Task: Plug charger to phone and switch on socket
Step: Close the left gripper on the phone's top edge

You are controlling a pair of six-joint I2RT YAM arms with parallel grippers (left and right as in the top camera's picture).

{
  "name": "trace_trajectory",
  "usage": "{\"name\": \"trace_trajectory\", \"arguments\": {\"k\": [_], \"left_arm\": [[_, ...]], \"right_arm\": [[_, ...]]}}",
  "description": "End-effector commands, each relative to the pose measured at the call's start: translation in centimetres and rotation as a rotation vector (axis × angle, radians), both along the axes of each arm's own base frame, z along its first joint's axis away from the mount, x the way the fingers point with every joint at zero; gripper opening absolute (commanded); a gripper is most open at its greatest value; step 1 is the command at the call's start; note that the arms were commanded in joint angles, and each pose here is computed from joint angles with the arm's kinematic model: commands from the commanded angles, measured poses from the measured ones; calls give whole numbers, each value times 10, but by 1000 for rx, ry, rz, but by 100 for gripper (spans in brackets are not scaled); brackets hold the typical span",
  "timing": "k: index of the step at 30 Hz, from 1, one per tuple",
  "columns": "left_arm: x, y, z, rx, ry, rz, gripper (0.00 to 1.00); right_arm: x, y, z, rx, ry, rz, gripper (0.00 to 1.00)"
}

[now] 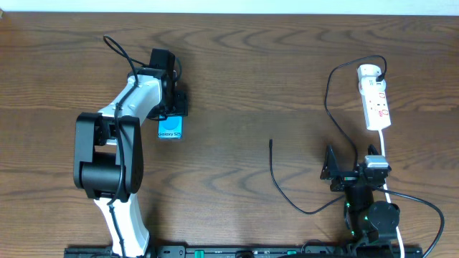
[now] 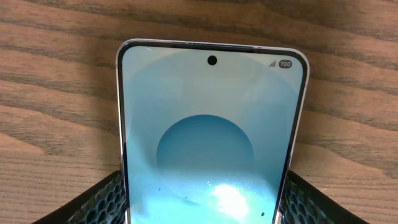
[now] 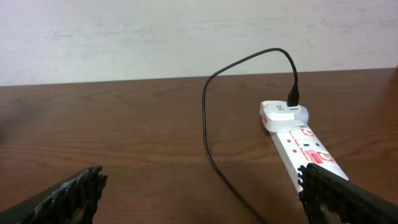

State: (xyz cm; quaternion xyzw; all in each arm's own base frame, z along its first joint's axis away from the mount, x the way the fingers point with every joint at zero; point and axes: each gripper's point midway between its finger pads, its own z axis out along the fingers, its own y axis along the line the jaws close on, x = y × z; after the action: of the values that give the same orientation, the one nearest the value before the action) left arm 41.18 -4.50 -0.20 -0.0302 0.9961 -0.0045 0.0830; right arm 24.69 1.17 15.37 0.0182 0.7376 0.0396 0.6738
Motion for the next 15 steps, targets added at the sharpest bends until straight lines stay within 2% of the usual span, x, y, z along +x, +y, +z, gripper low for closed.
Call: {"name": "trace_trajectory", "arguments": {"k": [1, 3, 5, 9, 15], "left_arm": [[-18, 8, -22, 35, 74, 4, 36], [-18, 8, -22, 35, 74, 4, 20], [-18, 7, -22, 34, 73, 4, 12], [-18, 7, -22, 34, 70, 4, 8], [-18, 7, -22, 34, 70, 5, 7]], "right_arm": [[0, -1, 0, 4, 0, -8, 99], [0, -1, 0, 4, 0, -8, 99], [0, -1, 0, 4, 0, -8, 99], [0, -1, 0, 4, 0, -8, 99], [0, -1, 0, 4, 0, -8, 99]]}}
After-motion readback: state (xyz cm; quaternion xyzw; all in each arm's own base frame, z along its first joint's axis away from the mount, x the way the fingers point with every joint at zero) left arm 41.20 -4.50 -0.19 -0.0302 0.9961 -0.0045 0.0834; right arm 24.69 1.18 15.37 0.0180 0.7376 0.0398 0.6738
